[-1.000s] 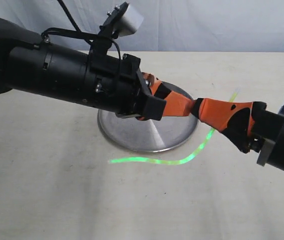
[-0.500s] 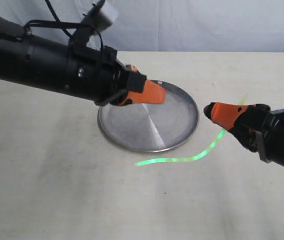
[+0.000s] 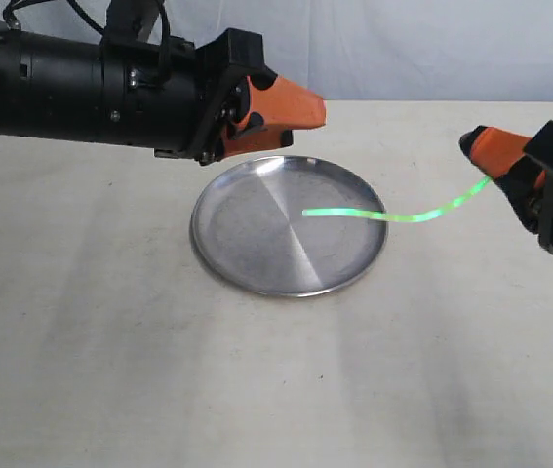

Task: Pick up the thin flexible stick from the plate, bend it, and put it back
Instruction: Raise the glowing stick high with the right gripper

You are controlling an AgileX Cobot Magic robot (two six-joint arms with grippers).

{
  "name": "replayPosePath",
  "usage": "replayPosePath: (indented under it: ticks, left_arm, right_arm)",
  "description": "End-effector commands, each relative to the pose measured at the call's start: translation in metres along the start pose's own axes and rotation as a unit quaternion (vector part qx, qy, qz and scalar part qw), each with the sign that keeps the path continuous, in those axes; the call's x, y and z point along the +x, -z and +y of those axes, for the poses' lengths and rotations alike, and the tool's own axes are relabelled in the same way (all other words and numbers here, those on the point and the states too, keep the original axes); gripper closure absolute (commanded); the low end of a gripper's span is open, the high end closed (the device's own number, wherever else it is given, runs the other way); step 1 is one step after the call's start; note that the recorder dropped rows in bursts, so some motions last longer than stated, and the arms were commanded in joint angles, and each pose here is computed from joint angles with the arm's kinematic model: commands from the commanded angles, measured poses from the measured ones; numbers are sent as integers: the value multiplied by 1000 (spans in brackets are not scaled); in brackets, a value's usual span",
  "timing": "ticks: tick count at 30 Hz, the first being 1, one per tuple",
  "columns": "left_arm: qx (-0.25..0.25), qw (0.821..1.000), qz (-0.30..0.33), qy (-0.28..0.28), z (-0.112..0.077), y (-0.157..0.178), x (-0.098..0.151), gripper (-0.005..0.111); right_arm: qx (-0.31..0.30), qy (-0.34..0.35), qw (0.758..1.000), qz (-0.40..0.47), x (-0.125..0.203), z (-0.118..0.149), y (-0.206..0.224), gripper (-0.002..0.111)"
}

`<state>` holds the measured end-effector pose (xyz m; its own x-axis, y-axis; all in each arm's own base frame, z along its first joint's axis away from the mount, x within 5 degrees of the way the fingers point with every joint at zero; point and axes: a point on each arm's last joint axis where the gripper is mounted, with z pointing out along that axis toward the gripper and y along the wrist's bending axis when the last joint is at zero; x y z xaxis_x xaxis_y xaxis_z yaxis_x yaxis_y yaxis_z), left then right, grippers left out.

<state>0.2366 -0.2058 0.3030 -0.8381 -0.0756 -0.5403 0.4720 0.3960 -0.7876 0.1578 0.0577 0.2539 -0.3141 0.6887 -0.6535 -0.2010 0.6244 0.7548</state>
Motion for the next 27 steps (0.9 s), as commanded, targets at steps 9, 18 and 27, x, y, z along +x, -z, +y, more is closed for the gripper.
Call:
replayPosePath:
  ticks: [9,18,27]
  left_arm:
    - [32,996,-53,63,-7,4,-11,46]
    - [38,997,-40,56,-17,-5,-3,46]
    - [24,997,-60,29,-44,-20,-2,46]
  right_arm:
    - [-51,-6,988,-143,-27,10,4,109]
    - [-88,-15,979,-181,-33,17,7,109]
    - [-110,-21,978,-175,-32,20,7,109]
